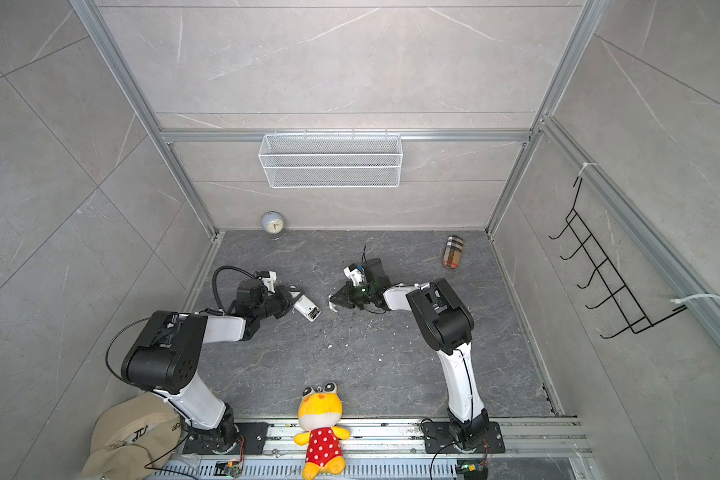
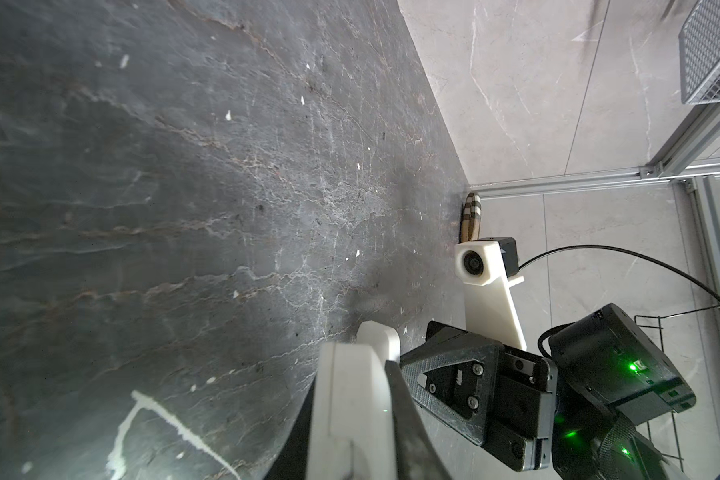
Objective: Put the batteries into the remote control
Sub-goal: 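Close the right gripper on the white cover and lift it off the table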
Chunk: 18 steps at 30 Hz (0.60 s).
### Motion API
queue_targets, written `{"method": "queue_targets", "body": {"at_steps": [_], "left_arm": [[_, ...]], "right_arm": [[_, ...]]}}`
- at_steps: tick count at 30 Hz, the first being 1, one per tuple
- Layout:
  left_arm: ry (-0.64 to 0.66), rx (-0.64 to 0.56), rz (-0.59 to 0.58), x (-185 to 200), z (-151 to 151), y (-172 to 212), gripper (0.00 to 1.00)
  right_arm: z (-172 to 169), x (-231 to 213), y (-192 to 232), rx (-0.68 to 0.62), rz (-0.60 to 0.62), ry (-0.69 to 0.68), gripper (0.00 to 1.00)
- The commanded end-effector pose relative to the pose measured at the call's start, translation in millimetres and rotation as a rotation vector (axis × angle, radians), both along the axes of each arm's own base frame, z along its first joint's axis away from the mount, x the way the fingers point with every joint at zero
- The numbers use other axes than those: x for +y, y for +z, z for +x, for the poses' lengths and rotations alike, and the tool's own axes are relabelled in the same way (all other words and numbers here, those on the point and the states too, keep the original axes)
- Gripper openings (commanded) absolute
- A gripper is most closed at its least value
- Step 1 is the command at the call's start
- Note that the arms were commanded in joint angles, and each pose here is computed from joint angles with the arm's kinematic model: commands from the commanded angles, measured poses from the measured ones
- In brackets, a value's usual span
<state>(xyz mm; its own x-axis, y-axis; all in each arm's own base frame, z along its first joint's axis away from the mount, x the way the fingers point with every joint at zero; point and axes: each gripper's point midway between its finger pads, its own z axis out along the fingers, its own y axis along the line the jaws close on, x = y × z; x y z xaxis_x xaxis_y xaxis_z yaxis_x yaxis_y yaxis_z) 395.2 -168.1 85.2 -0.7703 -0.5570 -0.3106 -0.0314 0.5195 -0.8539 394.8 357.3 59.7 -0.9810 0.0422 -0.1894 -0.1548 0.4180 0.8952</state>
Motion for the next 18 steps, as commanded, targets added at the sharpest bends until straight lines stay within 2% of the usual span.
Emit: {"method": "queue_targets", "body": {"at_steps": [1, 10, 18], "left_arm": [[-0.001, 0.006, 0.057, 0.5, 6.0, -3.7, 0.10], [-0.021, 0.022, 0.133, -11.7, 14.2, 0.8, 0.10], [-0.043, 0.041, 0.161, -26.2, 19.1, -1.8, 0.10]], "right_arm": [[5.2, -3.0, -3.9, 0.009, 0.062, -0.017, 0.00], [8.3, -21.4, -27.3, 0.066, 0.125, -0.070, 0.00], [6.5, -30.9, -29.4, 0.071, 0.120, -0.071, 0.00]]}}
